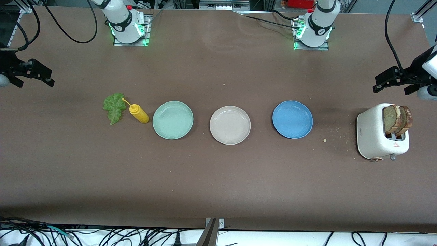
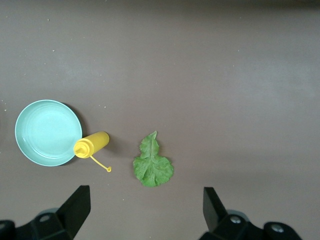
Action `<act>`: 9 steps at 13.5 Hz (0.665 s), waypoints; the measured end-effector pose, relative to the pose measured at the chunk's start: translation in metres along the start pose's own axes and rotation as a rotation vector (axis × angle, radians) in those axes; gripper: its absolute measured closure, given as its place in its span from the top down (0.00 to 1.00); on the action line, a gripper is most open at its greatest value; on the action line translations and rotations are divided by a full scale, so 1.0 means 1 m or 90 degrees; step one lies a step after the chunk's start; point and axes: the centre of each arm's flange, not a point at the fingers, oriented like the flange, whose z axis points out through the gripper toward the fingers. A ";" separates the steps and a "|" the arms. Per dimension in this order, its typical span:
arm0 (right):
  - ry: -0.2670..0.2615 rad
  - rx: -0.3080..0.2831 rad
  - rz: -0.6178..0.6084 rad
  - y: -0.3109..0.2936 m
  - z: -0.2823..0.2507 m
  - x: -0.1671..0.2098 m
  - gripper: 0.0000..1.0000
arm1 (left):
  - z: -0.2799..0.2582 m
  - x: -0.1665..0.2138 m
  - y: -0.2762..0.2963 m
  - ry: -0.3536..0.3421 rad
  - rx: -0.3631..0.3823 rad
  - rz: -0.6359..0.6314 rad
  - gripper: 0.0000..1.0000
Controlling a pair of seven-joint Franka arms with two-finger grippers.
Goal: Make sandwich in beige plate with both arms
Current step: 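Move the left gripper down over the bread slice in the toaster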
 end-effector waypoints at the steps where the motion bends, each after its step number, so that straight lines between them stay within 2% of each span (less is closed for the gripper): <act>1: -0.003 0.000 0.000 0.000 0.000 0.000 1.00 | 0.001 0.002 0.000 0.003 0.000 0.000 1.00; 9: -0.009 0.001 0.000 0.000 0.001 -0.002 1.00 | 0.004 0.005 0.000 0.006 -0.001 0.000 1.00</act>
